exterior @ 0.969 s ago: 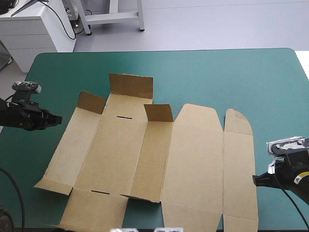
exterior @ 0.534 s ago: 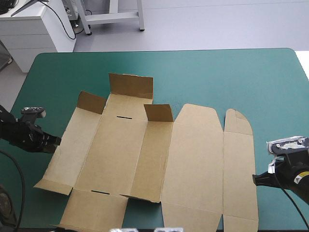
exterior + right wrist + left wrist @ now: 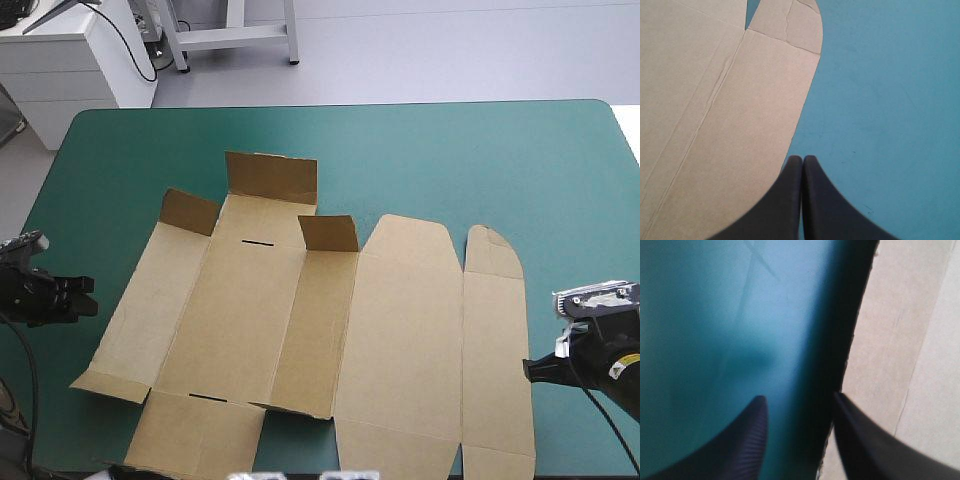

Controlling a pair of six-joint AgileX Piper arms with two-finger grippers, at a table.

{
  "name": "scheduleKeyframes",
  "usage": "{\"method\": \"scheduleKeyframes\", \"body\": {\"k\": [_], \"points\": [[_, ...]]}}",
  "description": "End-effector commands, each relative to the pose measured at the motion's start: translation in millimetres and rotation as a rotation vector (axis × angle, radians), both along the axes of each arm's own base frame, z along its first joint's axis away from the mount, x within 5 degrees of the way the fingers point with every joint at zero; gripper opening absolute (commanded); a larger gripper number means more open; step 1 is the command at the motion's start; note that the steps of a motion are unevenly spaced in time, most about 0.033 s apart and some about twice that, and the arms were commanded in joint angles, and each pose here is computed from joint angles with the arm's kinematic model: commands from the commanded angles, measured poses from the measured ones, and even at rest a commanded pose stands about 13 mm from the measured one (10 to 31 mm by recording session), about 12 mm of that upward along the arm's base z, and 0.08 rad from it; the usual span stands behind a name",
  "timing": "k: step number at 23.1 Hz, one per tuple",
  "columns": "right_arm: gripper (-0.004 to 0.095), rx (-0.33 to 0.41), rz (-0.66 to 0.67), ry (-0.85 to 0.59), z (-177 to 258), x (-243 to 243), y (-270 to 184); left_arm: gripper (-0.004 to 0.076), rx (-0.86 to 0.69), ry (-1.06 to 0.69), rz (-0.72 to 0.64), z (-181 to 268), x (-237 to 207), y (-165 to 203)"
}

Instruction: Fold the box

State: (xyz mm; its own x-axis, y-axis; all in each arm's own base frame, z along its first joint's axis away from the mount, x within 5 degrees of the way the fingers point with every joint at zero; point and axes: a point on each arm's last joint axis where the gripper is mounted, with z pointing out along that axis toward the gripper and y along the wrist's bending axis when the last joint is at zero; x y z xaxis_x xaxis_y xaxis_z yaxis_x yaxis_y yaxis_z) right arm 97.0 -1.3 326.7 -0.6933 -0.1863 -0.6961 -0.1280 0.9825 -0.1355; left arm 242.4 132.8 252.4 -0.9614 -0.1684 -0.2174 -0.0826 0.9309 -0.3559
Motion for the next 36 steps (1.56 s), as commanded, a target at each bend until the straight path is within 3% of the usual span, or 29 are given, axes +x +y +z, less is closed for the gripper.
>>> {"method": "scheduleKeyframes", "body": {"k": [1, 2, 13, 21, 24, 27, 28, 29, 36], "points": [[-0.0021, -0.002, -0.005, -0.098, 12.8, 4.9, -0.6, 0.0703, -0.08, 0.059, -0.004, -2.1, 0.3, -1.4], [-0.0021, -0.002, -0.005, -0.098, 12.8, 4.9, -0.6, 0.0737, -0.084, 0.07, -0.005, -5.1, 0.9, -1.3], [-0.0021, 0.001, -0.005, -0.103, 13.1, 5.2, -0.4, 0.0705, -0.237, 0.105, -0.065, -36.2, -9.0, -28.1], [-0.0021, 0.001, -0.005, -0.105, 13.3, 5.3, -0.4, 0.0535, -0.21, 0.165, -0.249, -37.6, 6.1, -78.2], [-0.002, 0.004, -0.004, -0.105, 13.3, 5.3, -0.2, 0.044, -0.165, 0.221, -0.254, -40.0, 4.3, -80.9], [-0.0021, 0.004, -0.004, -0.107, 13.5, 5.4, -0.2, 0.0237, -0.121, 0.276, -0.214, -42.0, 1.3, -76.3], [-0.0021, 0.003, -0.004, -0.109, 13.6, 5.5, -0.2, 0.0147, -0.115, 0.285, -0.207, -42.3, 0.8, -75.7], [-0.0021, 0.019, -0.002, -0.113, 13.8, 5.7, 1.0, -0.0007, -0.124, 0.285, -0.195, -42.0, 1.3, -76.3], [-0.0021, 0.04, 0.002, -0.121, 14.5, 6.2, 2.4, 0.0007, -0.257, 0.112, -0.258, -33.9, 12.7, -88.7]]}}
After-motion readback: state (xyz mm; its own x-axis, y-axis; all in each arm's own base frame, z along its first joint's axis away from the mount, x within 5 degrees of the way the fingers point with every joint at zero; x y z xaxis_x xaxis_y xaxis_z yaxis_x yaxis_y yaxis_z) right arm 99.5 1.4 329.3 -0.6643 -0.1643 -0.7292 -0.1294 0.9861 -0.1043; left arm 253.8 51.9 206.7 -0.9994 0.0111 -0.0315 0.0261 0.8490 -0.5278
